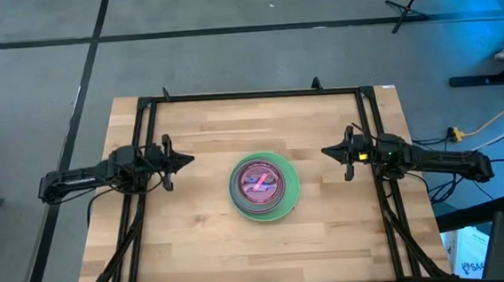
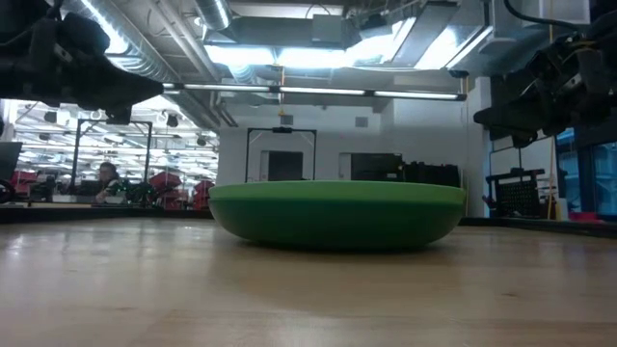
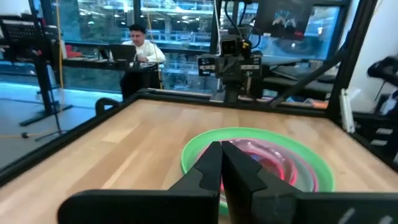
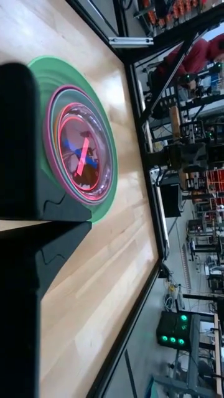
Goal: Stack plastic plates
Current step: Return to Home Position
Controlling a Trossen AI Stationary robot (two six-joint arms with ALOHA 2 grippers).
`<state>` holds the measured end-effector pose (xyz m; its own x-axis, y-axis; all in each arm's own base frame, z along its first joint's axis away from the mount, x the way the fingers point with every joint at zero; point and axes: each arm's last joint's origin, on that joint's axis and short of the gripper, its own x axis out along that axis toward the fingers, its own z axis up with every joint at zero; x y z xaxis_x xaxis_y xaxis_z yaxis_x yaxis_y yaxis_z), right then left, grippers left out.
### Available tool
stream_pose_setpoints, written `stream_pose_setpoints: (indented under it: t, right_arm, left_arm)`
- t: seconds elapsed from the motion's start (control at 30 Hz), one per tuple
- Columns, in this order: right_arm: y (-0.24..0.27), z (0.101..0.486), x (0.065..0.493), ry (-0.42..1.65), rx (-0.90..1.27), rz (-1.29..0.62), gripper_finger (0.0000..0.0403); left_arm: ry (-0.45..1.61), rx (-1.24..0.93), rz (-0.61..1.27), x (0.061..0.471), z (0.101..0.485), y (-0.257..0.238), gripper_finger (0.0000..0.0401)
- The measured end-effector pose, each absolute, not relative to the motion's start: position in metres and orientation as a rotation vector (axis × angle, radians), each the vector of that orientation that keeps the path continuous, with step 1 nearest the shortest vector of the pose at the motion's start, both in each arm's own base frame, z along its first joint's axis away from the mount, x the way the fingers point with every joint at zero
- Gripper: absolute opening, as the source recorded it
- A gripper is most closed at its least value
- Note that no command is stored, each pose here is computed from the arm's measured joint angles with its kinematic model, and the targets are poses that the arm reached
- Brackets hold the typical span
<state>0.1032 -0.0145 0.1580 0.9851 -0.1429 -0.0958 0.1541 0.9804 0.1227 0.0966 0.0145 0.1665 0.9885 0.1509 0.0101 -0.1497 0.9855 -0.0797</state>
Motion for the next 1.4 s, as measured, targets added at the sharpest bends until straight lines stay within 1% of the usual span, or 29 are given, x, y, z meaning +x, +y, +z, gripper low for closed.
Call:
stream_pose_setpoints:
  t: [0.17,1.4]
  right_arm:
    - [-0.0145,0.158,0.1032,0.087,0.131,-0.15,0.0001]
    - [-0.0145,0.1578,0.1032,0.088,0.132,-0.15,0.0001]
  left_arm:
    - [-0.021,-0.12,0.155,0.0965,0.1666,0.0146,0.0006]
    - [-0.021,-0.12,0.16,0.0965,0.1667,0.0147,0.0006]
